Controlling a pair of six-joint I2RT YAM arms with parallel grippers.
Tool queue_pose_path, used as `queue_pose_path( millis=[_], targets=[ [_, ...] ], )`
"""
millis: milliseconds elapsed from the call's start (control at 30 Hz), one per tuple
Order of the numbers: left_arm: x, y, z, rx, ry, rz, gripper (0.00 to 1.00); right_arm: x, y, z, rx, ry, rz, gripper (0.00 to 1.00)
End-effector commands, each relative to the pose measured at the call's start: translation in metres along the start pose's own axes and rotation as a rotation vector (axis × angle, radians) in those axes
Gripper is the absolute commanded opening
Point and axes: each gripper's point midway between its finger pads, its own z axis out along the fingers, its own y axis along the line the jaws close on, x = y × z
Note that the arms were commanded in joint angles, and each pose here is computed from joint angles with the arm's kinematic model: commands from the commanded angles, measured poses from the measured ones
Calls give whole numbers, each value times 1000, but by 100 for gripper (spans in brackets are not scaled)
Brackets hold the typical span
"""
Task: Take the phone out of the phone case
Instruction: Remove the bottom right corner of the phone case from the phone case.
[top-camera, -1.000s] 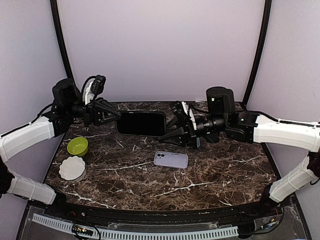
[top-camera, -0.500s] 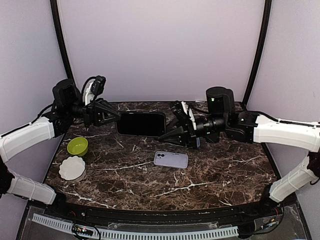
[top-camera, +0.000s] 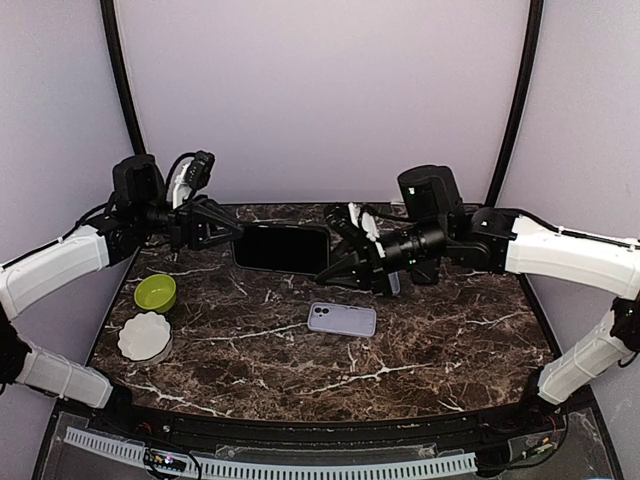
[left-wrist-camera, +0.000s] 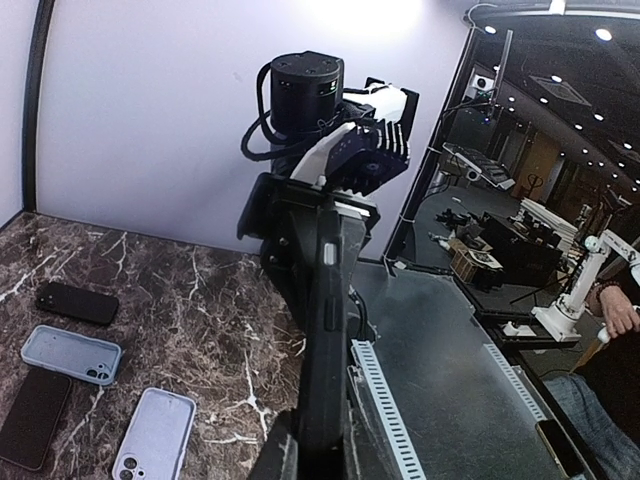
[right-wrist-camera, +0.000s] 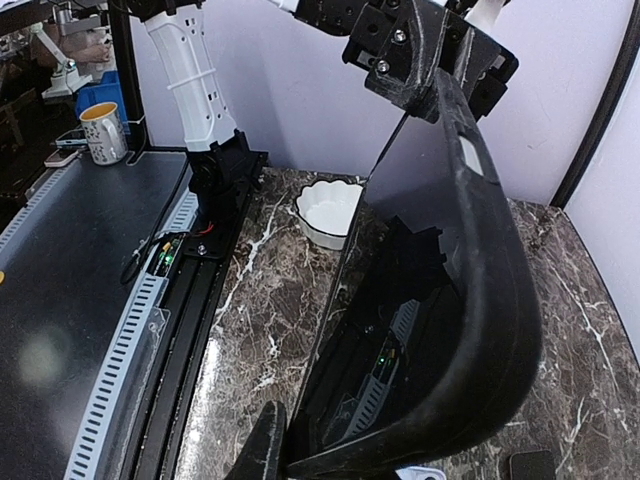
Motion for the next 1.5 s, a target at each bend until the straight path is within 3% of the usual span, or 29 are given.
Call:
queue_pose_path(
  millis=[0,533,1467],
  targets=[
    [8,33,4,-109,27,-99,0,-31,26,9,-82,-64,-134,1],
    [20,73,3,-126,13,-343,0,-49,40,2,-77,-109,-238,0],
    [38,98,-4,-198,38,-490,0,-92,42,-12,-16,-217,-378,0]
  ],
)
